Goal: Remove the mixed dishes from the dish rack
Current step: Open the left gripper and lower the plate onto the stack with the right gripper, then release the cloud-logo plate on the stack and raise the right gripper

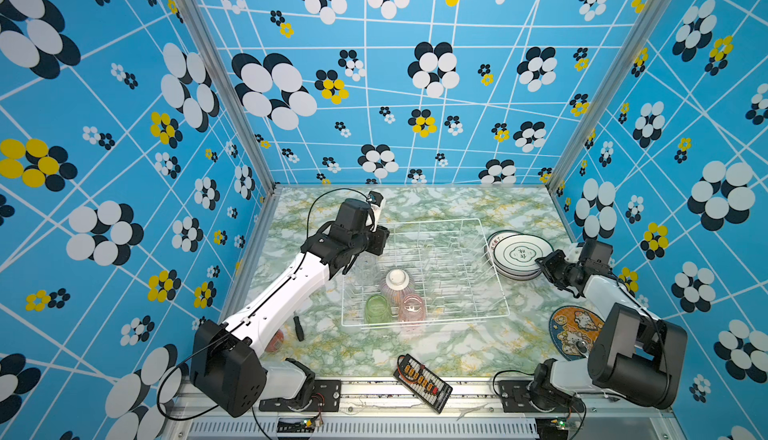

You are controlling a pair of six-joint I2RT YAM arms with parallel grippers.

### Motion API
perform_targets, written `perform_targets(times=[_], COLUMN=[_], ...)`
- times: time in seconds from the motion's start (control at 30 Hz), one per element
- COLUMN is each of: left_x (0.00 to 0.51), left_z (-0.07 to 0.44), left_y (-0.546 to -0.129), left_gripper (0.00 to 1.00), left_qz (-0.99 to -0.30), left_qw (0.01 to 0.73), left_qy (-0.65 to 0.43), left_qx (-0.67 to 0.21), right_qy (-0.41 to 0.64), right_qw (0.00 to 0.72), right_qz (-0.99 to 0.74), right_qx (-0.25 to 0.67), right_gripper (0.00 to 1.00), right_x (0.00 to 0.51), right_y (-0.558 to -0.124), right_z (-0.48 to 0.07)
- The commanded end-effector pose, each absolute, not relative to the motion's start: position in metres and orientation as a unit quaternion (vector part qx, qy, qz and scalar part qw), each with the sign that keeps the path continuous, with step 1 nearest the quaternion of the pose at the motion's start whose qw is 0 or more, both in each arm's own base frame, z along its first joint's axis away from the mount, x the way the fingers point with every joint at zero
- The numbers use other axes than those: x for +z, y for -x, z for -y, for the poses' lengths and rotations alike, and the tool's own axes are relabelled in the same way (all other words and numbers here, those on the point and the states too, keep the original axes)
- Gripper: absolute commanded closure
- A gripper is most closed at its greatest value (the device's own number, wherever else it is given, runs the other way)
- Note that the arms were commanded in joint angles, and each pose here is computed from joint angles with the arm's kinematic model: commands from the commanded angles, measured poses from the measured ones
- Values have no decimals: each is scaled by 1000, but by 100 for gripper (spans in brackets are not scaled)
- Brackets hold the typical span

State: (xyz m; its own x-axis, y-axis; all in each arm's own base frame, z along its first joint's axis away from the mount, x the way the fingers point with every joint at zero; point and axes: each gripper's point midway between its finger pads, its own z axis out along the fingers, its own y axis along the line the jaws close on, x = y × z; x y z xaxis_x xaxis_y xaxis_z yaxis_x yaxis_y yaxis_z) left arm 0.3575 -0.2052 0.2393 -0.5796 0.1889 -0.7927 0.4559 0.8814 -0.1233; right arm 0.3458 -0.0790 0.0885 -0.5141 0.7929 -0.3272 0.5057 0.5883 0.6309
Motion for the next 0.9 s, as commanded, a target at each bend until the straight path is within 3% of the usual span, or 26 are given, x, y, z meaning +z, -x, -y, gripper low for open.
perform_targets(times=[0.0, 0.1, 0.33, 0.63, 0.87], left_x=[239, 237, 231, 221, 213], left_z=[198, 198, 199, 198, 191], left_y=[-353, -353, -354, -355, -356], left_gripper=[58, 58, 58, 58, 58], left_qz=[-875, -876, -877, -881, -884], left_qw=[421, 418, 413, 406, 402], left_qy=[-187, -188, -190, -192, -189], left_qx=[-150, -151, -153, -150, -147], right_qy=[-374, -370, -357, -333, -317], right_qw=[291, 284, 266, 239, 210], right_qz=[-852, -860, -880, -904, -921], right_qx=[221, 206, 165, 123, 81], right_gripper=[76, 76, 62, 58, 41], right_x=[89, 89, 85, 77, 68], right_y=[-343, -340, -333, -338, -341], right_z=[81, 83, 87, 82, 79])
